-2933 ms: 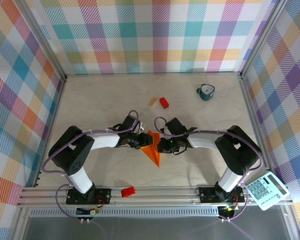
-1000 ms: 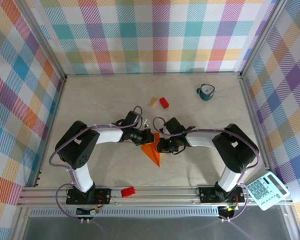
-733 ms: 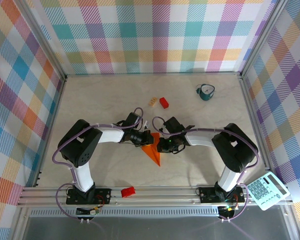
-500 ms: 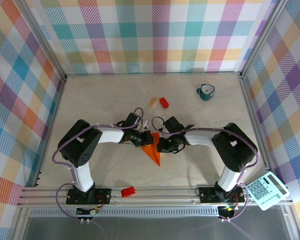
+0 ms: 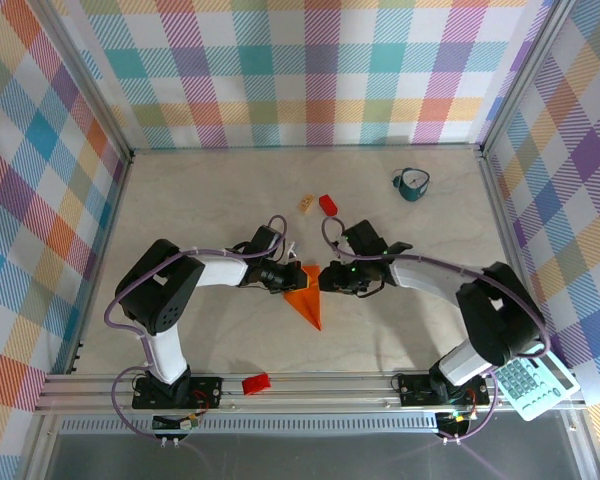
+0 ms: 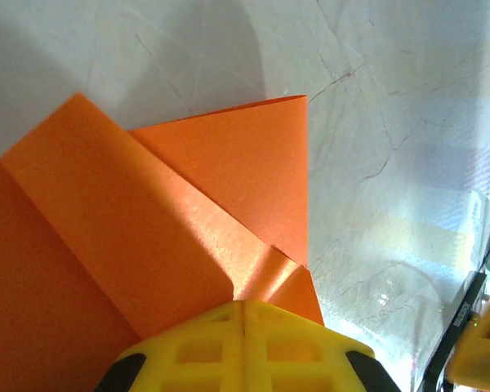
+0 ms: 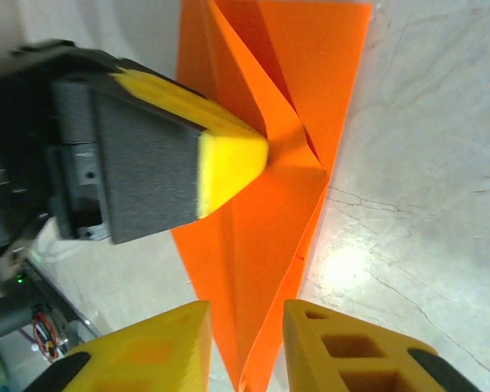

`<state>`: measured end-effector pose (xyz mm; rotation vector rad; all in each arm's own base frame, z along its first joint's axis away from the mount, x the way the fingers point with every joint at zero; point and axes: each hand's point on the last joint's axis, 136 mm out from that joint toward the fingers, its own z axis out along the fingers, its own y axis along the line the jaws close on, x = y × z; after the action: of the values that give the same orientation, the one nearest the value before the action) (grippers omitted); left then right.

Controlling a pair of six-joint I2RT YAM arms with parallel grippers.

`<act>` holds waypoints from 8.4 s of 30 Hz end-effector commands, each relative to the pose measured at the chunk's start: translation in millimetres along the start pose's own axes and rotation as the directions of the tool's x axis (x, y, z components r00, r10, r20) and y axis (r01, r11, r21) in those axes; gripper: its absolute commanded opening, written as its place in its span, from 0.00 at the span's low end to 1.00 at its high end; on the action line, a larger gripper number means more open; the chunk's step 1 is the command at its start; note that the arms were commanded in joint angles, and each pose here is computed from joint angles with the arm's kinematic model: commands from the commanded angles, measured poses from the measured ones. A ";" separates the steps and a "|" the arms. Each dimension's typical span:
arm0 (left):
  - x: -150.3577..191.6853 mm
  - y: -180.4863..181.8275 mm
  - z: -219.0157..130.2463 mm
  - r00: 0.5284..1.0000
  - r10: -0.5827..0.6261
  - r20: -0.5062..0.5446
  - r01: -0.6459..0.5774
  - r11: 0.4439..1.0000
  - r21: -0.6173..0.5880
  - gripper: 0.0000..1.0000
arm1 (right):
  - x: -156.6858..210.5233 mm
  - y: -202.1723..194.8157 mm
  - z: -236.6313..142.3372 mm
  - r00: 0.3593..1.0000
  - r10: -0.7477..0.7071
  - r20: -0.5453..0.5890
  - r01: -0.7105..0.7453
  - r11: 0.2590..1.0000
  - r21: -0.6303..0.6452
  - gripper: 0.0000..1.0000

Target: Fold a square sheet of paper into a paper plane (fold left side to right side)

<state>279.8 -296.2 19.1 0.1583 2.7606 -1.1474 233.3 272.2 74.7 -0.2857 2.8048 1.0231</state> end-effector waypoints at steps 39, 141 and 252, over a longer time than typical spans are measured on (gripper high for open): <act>17.5 39.3 0.5 0.999 -0.045 -0.024 0.041 0.988 -0.150 0.00 | 90.7 1.8 53.0 0.957 0.073 -0.282 -0.098 0.992 -0.076 0.04; -14.0 -29.4 -48.7 0.982 0.073 0.172 -0.088 0.993 0.078 0.00 | 116.8 -86.9 58.8 0.945 0.197 -0.262 -0.108 0.942 0.319 0.00; -29.0 -28.0 -0.8 0.979 0.173 0.108 -0.182 0.981 0.071 0.00 | 74.8 -60.5 44.9 0.974 0.013 -0.228 0.030 0.982 0.186 0.00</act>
<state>294.6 -313.8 46.6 0.3467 2.5640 -1.2210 191.0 273.0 13.4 -0.4539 2.9527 0.9161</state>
